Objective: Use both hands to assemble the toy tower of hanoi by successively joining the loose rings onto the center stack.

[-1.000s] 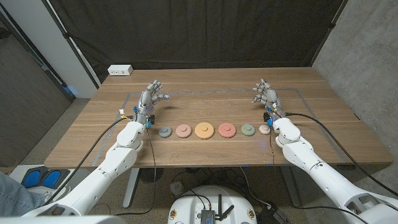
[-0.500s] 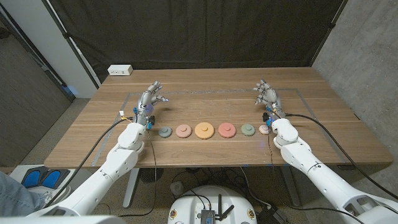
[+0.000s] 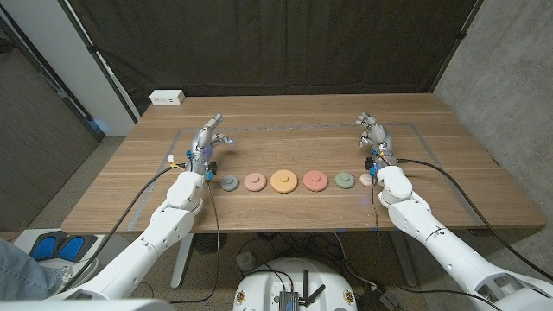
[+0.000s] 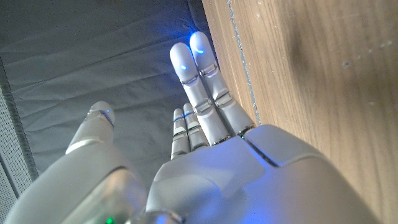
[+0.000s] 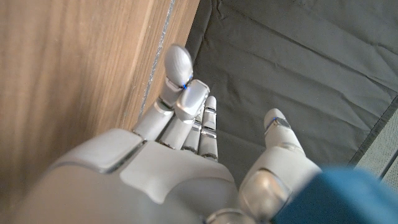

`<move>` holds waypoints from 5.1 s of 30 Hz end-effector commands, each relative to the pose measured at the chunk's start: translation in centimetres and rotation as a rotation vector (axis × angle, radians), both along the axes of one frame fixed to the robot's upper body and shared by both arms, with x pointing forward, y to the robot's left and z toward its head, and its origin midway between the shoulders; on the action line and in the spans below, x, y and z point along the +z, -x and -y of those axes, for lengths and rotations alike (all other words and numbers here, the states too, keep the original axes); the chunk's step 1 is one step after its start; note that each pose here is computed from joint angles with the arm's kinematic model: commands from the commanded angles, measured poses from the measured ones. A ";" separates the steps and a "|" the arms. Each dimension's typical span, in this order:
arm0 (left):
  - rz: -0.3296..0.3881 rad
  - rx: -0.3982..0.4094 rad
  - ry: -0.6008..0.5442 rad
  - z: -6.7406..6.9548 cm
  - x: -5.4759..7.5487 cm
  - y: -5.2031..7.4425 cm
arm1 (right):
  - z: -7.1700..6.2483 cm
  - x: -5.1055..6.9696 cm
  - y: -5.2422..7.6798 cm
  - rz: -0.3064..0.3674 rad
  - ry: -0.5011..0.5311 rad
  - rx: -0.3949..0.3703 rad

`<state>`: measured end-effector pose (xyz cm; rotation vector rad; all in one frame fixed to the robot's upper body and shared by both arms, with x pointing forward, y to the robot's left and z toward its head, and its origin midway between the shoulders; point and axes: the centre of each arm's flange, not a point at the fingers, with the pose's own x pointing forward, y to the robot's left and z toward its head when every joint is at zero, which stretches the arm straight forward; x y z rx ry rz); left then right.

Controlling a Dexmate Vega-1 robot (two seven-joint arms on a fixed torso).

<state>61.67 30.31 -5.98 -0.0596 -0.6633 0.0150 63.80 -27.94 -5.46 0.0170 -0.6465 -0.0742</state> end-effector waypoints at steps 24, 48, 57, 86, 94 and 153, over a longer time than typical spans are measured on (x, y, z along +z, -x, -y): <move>0.028 0.153 -0.158 -0.1 0.7 1.2 | -0.2 1.0 1.8 -0.027 0.240 -0.197; 0.104 0.491 -0.373 -0.1 2.1 3.0 | -0.6 1.8 4.8 0.002 0.462 -0.491; 0.140 0.646 -0.479 0.3 2.5 3.5 | -0.6 1.8 5.8 0.027 0.521 -0.545; 0.145 0.890 -0.697 3.0 2.6 5.1 | -2.6 3.2 5.9 0.174 1.000 -0.851; 0.173 0.983 -0.775 2.1 3.1 6.1 | -3.5 3.6 6.6 0.168 1.044 -0.894; -0.266 0.612 -1.195 2.2 7.5 6.3 | -3.6 6.7 7.8 -0.348 1.308 -0.568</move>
